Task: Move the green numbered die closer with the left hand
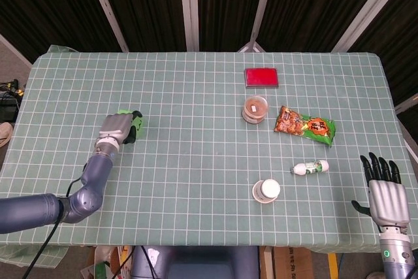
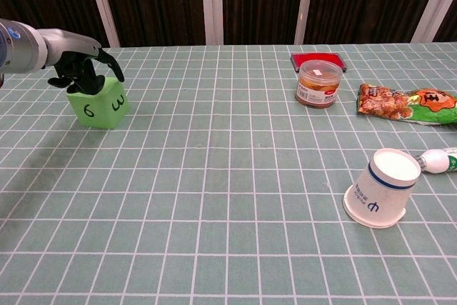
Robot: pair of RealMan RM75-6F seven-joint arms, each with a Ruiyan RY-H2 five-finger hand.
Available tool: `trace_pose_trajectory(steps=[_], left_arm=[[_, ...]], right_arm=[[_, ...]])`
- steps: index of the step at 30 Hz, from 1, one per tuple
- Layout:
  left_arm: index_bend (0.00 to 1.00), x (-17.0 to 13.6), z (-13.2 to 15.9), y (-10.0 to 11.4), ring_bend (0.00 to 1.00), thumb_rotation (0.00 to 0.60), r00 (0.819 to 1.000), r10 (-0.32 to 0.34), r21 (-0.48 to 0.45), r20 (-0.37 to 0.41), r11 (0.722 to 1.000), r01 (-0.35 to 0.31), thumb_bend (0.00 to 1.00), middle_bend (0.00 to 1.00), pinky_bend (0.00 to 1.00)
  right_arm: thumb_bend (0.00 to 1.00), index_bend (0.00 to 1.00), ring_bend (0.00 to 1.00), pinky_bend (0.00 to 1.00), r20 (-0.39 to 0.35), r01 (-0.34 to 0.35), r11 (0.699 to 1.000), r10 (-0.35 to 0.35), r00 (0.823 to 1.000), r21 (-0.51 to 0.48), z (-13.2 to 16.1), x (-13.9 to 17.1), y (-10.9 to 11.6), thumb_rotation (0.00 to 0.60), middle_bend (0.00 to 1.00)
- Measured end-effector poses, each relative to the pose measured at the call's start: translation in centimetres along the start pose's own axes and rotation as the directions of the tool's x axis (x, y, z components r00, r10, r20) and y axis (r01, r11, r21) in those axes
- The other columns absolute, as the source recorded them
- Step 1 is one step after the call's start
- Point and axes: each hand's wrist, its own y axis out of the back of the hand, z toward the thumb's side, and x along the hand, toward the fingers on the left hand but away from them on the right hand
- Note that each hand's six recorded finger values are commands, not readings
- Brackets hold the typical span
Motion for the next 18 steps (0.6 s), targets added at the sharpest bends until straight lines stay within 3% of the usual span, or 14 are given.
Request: trace_pose_trajectory(steps=[18], left_arm=[[0.21, 0.66, -0.24, -0.80, 0.76, 0.600, 1.000, -0.019, 0.019, -0.016, 1.000, 0.019, 0.93, 0.85, 0.88]], right_arm=[[0.08, 0.06, 0.00, 0.00, 0.002, -0.009, 1.000, 0.009, 1.000, 0.005, 0.00, -0.01, -0.13, 0.600, 0.00]])
